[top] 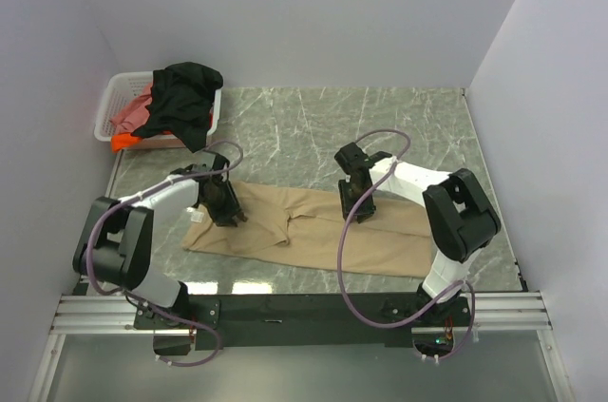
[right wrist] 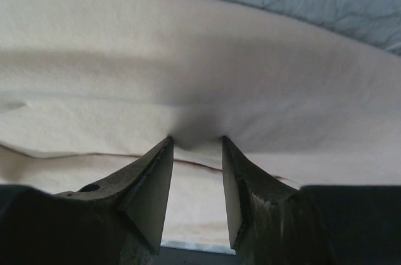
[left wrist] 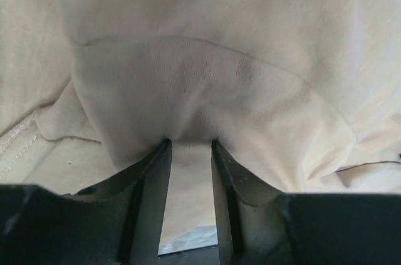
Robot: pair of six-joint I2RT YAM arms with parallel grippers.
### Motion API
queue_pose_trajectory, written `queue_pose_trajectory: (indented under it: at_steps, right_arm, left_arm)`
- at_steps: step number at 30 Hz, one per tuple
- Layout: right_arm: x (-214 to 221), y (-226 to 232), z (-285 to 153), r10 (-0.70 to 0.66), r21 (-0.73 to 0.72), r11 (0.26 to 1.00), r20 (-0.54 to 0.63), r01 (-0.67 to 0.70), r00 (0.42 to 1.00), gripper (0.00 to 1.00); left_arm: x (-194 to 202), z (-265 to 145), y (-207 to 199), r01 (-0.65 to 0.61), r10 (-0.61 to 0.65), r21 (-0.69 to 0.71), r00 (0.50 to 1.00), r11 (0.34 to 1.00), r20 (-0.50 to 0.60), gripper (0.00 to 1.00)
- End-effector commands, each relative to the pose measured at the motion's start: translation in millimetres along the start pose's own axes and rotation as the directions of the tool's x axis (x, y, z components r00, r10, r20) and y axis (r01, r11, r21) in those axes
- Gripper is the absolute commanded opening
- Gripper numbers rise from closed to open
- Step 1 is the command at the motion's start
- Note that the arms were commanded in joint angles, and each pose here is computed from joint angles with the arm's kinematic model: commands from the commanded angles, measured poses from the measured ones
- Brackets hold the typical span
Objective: Fold and stack the t-shirts
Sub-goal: Fold the tshirt
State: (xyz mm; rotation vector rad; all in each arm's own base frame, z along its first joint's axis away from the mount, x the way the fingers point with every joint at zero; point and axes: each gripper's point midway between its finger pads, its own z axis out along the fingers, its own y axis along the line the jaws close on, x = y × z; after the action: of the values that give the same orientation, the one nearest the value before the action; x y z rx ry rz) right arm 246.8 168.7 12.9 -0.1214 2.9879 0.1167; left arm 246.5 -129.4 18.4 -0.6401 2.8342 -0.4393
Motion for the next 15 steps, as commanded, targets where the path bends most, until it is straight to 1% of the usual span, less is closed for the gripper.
queue_pose_trajectory:
  at_steps: [1, 2, 3, 5, 6, 8, 9, 10, 11, 12, 13, 14, 15]
  right_arm:
    - [6, -6, 12, 0.018, 0.012, 1.000, 0.005, -0.018, 1.000, 0.44]
    - [8, -6, 13, 0.018, 0.008, 1.000, 0.003, -0.018, 1.000, 0.44]
    - [12, -6, 14, 0.022, 0.004, 1.000, -0.008, -0.022, 1.000, 0.44]
    - [21, -8, 18, 0.029, -0.001, 1.000, -0.030, -0.029, 0.999, 0.44]
    - [24, -8, 19, 0.033, -0.002, 0.999, -0.037, -0.033, 0.999, 0.44]
    - [31, -7, 21, 0.035, -0.010, 0.999, -0.059, -0.036, 0.998, 0.44]
    - [32, -7, 22, 0.037, -0.014, 0.999, -0.066, -0.038, 0.997, 0.44]
    - [34, -5, 22, 0.040, -0.026, 0.999, -0.076, -0.042, 0.996, 0.44]
    - [38, -5, 21, 0.043, -0.023, 0.999, -0.088, -0.045, 0.995, 0.44]
    - [38, -4, 21, 0.052, -0.026, 0.998, -0.091, -0.055, 0.994, 0.44]
    - [40, -3, 19, 0.054, -0.034, 0.998, -0.098, -0.057, 0.994, 0.44]
    - [42, -2, 16, 0.056, -0.040, 0.997, -0.100, -0.061, 0.993, 0.44]
    - [42, 1, 14, 0.065, -0.046, 0.996, -0.098, -0.070, 0.993, 0.44]
  left_arm:
    - [-12, 20, -1, -0.040, 0.040, -0.030, 0.999, 0.999, 0.008, 0.39]
    - [-16, 23, -3, -0.056, 0.057, -0.035, 0.998, 0.998, 0.010, 0.39]
    - [-27, 22, -12, -0.068, 0.068, -0.025, 0.997, 0.997, 0.025, 0.39]
    - [-33, 34, -12, -0.089, 0.089, -0.059, 0.996, 0.994, 0.006, 0.38]
    - [-47, 33, -24, -0.103, 0.104, -0.048, 0.994, 0.994, 0.029, 0.38]
    - [-52, 46, -23, -0.125, 0.125, -0.088, 0.992, 0.988, -0.001, 0.38]
    - [-67, 45, -37, -0.138, 0.140, -0.073, 0.990, 0.988, 0.025, 0.38]
    - [-68, 55, -35, -0.146, 0.147, -0.098, 0.989, 0.985, 0.002, 0.38]
    - [-82, 53, -45, -0.162, 0.165, -0.101, 0.986, 0.982, 0.025, 0.38]
    - [-88, 55, -47, -0.170, 0.174, -0.112, 0.984, 0.979, 0.024, 0.38]
    - [-90, 66, -44, -0.174, 0.176, -0.137, 0.984, 0.975, 0.002, 0.38]
    - [-108, 64, -56, -0.190, 0.197, -0.139, 0.980, 0.972, 0.040, 0.38]
    - [-111, 66, -57, -0.193, 0.200, -0.151, 0.979, 0.969, 0.029, 0.38]
